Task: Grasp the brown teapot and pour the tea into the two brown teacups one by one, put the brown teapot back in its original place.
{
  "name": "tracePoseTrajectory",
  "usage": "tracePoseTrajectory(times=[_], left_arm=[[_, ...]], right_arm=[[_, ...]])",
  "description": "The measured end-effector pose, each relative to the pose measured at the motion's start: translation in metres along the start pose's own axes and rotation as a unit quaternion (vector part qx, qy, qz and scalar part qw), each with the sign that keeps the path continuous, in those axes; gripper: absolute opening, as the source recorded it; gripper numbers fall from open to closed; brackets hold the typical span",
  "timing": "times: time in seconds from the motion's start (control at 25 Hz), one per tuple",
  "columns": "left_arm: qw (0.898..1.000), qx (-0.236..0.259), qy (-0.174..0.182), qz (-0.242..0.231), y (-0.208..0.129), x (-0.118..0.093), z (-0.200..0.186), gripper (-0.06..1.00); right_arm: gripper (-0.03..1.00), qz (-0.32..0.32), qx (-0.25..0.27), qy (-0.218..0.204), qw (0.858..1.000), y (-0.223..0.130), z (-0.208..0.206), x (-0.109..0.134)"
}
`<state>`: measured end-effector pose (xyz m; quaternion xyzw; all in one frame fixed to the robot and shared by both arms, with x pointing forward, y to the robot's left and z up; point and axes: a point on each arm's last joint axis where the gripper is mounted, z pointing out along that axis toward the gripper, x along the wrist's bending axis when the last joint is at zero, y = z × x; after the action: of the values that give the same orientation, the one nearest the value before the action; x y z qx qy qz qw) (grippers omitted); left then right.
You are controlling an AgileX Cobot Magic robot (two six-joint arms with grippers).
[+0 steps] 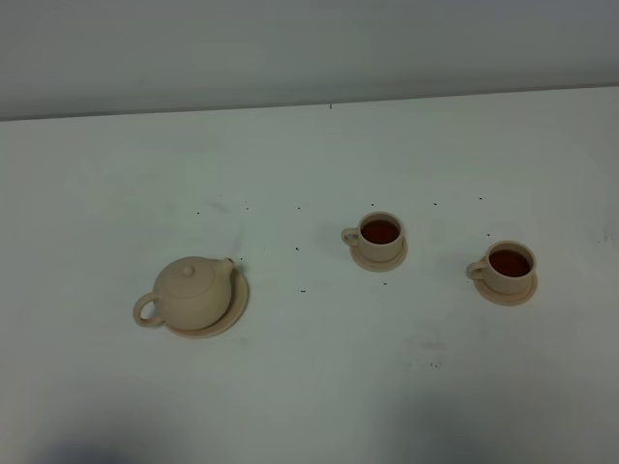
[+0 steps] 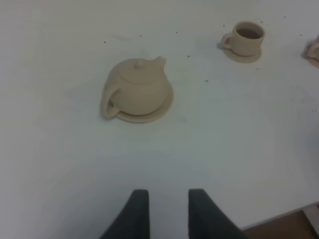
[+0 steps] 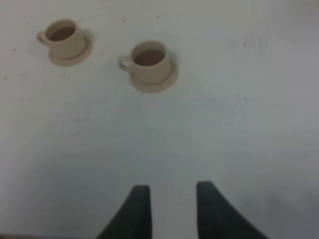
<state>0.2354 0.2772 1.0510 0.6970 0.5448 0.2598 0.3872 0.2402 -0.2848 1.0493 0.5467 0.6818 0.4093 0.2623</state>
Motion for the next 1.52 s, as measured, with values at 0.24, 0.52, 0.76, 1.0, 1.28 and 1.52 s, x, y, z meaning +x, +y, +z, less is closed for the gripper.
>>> tracePoseTrajectory(times=[0.24,0.52,0.76,1.0,1.28,1.52], left_arm=[[1.0,0.0,0.0,0.0,0.0,0.0,0.0,0.22],[1.0,0.0,0.0,0.0,0.0,0.0,0.0,0.22],[1.0,0.0,0.0,0.0,0.0,0.0,0.0,0.22],[1.0,0.0,0.0,0.0,0.0,0.0,0.0,0.22],[1.0,0.0,0.0,0.0,0.0,0.0,0.0,0.22],[1.0,0.0,0.0,0.0,0.0,0.0,0.0,0.22]], right_arm=[[0.24,0.0,0.0,0.0,1.0,0.0,0.0,0.0001],[0.24,0.0,0.0,0.0,1.0,0.0,0.0,0.0001],[0.24,0.0,0.0,0.0,1.0,0.0,0.0,0.0],[0.24,0.0,0.0,0.0,1.0,0.0,0.0,0.0],[0.24,0.001,0.0,0.0,1.0,0.0,0.0,0.0001],[0.24,0.001,0.0,0.0,1.0,0.0,0.0,0.0001]])
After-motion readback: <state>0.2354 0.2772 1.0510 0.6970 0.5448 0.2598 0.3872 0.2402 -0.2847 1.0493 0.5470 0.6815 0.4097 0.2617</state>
